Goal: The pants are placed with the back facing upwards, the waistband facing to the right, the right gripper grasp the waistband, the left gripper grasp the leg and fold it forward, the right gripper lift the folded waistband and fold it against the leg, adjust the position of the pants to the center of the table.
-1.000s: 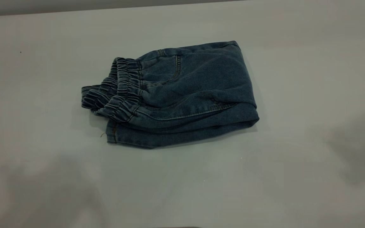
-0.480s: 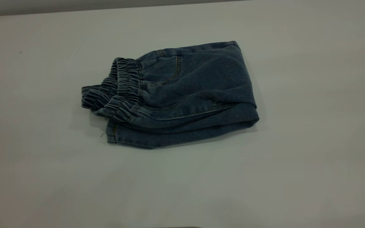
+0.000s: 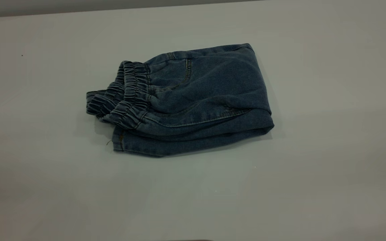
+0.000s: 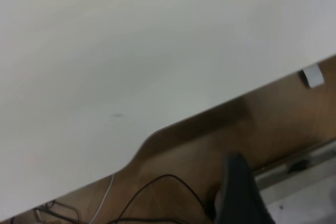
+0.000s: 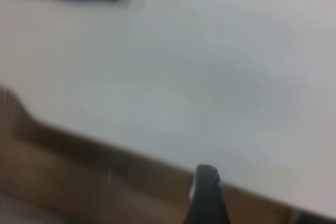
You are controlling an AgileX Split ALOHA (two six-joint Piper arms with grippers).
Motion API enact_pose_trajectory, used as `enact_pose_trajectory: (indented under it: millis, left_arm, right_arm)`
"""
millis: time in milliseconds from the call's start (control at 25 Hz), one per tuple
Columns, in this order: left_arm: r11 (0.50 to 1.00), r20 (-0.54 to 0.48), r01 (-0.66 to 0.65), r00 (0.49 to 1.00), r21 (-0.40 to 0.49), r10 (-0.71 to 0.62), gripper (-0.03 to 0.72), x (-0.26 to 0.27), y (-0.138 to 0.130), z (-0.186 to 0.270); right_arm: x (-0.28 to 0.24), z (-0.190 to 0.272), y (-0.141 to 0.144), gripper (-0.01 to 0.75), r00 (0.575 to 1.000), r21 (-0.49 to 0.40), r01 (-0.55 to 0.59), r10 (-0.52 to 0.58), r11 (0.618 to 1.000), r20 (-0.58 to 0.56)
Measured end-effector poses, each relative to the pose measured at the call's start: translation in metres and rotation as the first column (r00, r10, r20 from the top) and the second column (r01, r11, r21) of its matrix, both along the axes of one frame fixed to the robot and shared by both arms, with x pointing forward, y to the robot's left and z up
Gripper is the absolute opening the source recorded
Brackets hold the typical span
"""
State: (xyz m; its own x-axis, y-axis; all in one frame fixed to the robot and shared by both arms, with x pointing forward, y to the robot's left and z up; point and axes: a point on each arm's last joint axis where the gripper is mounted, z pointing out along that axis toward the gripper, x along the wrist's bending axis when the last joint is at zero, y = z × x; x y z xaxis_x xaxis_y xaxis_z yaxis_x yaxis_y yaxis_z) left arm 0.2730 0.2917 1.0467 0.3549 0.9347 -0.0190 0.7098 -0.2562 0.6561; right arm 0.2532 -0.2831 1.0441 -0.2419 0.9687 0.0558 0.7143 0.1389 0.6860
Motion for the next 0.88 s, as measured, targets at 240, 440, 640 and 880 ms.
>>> enact_pose_trajectory:
  millis: [240, 440, 640, 880]
  left_arm:
    - [0.997, 0.021, -0.075, 0.997, 0.015, 0.075, 0.391, 0.004, 0.005, -0.002]
    - [0.998, 0.028, -0.067, 0.997, 0.013, 0.067, 0.391, 0.005, 0.004, -0.004]
    - [0.997, 0.026, 0.07, 0.997, 0.021, -0.07, 0.391, 0.002, -0.004, -0.005]
    - [0.984, 0.038, 0.167, 0.985, 0.054, -0.17, 0.391, 0.001, -0.007, -0.006]
  right_arm:
    - [0.004, -0.003, -0.001, 0.468, 0.992, 0.101, 0.107, -0.113, 0.989, 0.056]
    - [0.004, -0.003, -0.001, 0.468, 0.991, 0.109, 0.117, -0.124, 0.987, 0.053]
    - [0.005, -0.004, -0.001, 0.468, 0.991, 0.109, 0.117, -0.124, 0.987, 0.053]
    - [0.004, -0.004, -0.001, 0.468, 0.991, 0.109, 0.117, -0.123, 0.987, 0.049]
